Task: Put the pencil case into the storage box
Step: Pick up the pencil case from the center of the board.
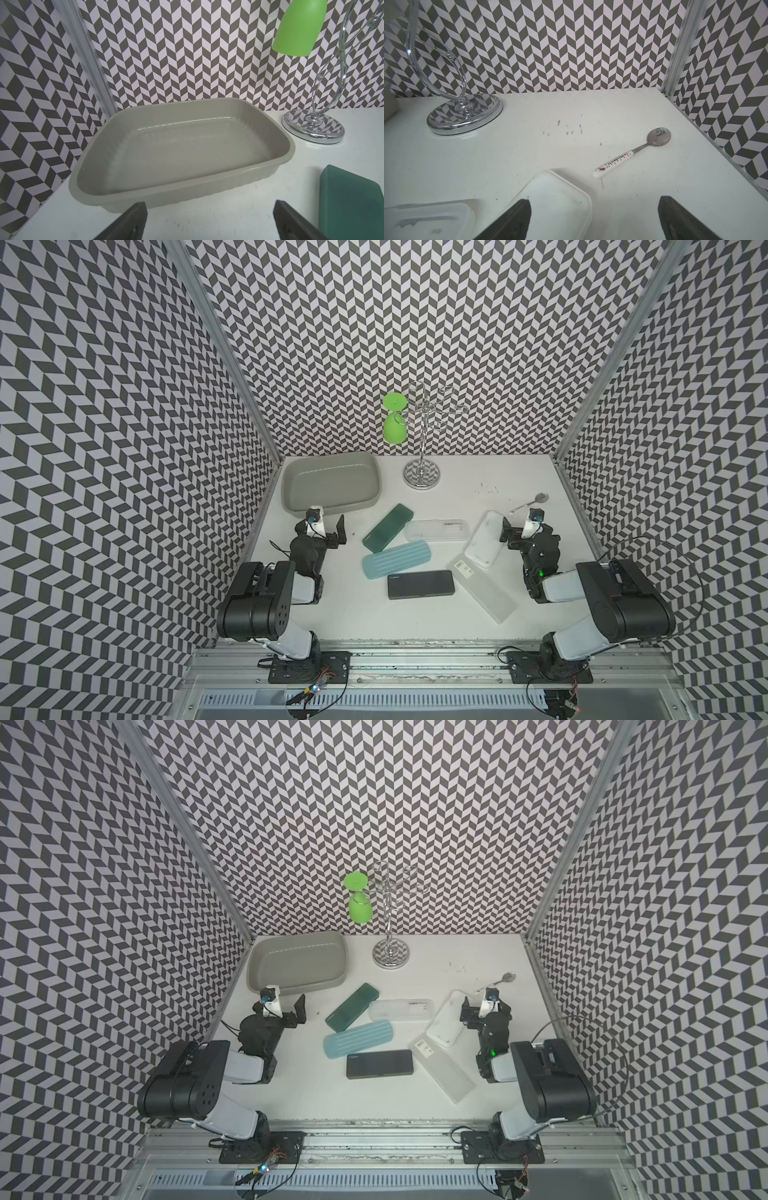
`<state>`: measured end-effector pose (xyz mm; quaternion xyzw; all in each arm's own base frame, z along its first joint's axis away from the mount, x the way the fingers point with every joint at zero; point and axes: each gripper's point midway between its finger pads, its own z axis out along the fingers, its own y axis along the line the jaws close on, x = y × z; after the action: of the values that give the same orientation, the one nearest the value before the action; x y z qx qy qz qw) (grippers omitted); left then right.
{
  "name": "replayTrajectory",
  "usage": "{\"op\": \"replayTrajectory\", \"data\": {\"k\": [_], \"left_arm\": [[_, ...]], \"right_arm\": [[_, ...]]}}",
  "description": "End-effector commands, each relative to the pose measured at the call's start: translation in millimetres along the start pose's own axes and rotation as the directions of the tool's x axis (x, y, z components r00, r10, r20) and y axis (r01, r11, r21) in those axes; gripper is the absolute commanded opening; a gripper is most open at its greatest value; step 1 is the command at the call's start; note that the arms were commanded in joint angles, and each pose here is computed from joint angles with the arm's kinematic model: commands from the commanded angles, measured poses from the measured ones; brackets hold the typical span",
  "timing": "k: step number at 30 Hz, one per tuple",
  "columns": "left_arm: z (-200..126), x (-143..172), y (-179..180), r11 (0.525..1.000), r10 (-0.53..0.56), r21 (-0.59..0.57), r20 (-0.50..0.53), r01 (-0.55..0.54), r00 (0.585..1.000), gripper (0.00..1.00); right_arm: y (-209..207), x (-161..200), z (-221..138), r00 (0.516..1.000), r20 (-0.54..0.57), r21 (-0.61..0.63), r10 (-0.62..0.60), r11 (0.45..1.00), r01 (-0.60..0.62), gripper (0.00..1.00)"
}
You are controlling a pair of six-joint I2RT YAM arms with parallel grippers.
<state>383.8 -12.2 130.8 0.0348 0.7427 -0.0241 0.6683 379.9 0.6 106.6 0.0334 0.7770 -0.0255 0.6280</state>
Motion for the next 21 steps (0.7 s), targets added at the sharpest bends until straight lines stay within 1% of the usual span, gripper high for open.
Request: {"op": "replayTrajectory", "data": {"k": [1, 3, 21], "left_arm": [[0.8, -13.4, 1.3, 1.0, 0.005, -0.007, 0.048, -0.005, 0.999, 1.0], [1.7, -12.4, 1.2, 1.0, 0.004, -0.006, 0.036, -0.003, 0.999, 1.0], [2.0, -11.9, 1.2, 1.0, 0.003, -0.005, 0.034, -0.002, 0.999, 1.0]], "right_arm": [[-0.9, -45.8, -4.7, 0.983, 0.181, -0.009, 0.033, 0.999, -0.032, 1.0], [-0.7, -46.2, -4.6, 0.983, 0.182, -0.01, 0.034, 0.999, -0.033, 0.99], [-0.6, -45.6, -3.6, 0.984, 0.175, -0.013, 0.034, 0.999, -0.032, 1.0]]}}
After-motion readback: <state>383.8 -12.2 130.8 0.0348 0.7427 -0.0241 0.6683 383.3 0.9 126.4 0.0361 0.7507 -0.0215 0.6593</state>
